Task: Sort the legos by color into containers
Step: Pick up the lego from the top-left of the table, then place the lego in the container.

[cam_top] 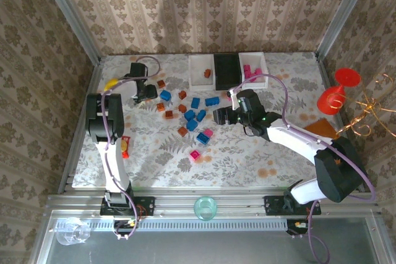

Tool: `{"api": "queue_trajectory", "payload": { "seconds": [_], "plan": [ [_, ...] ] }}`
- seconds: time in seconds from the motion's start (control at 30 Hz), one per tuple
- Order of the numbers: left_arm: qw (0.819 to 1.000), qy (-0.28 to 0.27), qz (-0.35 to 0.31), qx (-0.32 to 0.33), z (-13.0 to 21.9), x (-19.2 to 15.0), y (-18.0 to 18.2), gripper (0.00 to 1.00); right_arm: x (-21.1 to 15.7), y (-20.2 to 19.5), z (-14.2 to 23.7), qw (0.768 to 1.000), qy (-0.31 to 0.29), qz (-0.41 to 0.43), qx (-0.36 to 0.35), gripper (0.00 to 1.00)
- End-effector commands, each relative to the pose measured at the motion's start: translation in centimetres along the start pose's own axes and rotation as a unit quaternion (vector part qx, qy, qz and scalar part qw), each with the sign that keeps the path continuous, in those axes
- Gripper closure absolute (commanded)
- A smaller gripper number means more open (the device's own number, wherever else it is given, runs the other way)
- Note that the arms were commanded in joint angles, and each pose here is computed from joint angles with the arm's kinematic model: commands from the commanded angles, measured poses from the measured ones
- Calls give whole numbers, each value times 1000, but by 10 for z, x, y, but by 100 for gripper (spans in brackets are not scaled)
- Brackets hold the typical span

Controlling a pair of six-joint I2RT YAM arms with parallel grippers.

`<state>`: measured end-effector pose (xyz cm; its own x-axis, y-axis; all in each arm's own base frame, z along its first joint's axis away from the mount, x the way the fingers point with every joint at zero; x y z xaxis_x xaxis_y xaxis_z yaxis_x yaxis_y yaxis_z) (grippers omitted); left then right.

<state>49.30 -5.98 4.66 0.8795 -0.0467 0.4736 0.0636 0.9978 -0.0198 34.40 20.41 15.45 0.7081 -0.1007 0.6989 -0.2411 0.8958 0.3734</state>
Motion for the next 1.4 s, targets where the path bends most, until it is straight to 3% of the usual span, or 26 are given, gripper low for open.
{"api": "queue_trajectory", "payload": {
  "seconds": [0.0, 0.17, 0.33, 0.5, 0.63, 0.77, 1.1, 1.23, 1.37],
  "plan": [
    [1000, 9, -3, 8, 1, -2, -2, 47, 0, -3, -4, 1000, 1, 5, -11, 10],
    [1000, -4, -7, 10, 9, -4, -3, 58, 0, -5, -6, 1000, 2, 5, -20, 10],
    [996, -86, -23, 7, 50, 15, -16, 64, 0, -12, -6, 999, -3, 4, -41, 10],
    [980, -181, -71, -31, 106, 37, -69, 65, 6, -33, 3, 995, -36, -1, -98, 10],
    [963, -229, -128, -56, 130, 51, -120, 65, 13, -45, 17, 990, -73, -18, -116, 9],
    [952, -245, -167, -74, 127, 70, -160, 65, 15, -48, 24, 988, -91, -23, -119, 9],
    [948, -218, -206, -105, 66, 111, -223, 60, 15, -48, 25, 988, -90, -23, -121, 9],
    [948, -216, -212, -100, 50, 128, -231, 54, 14, -47, 25, 989, -87, -25, -117, 9],
    [946, -213, -229, -91, 57, 141, -234, 38, 14, -46, 26, 989, -86, -25, -116, 9]
  ]
}}
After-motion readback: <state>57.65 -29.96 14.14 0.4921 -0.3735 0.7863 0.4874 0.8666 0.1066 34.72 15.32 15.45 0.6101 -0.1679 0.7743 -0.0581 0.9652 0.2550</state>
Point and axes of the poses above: each hand's point on the last joint's axis, 136 mm out from that joint toward the fingers, its own z axis back along the fingers, its own y axis along the line the jaws close on, x = y × z, the point moved 2 cm from there along z, back along the fingers, and after that the axes turned 11 degrees about -z, right-handed, at the moved point
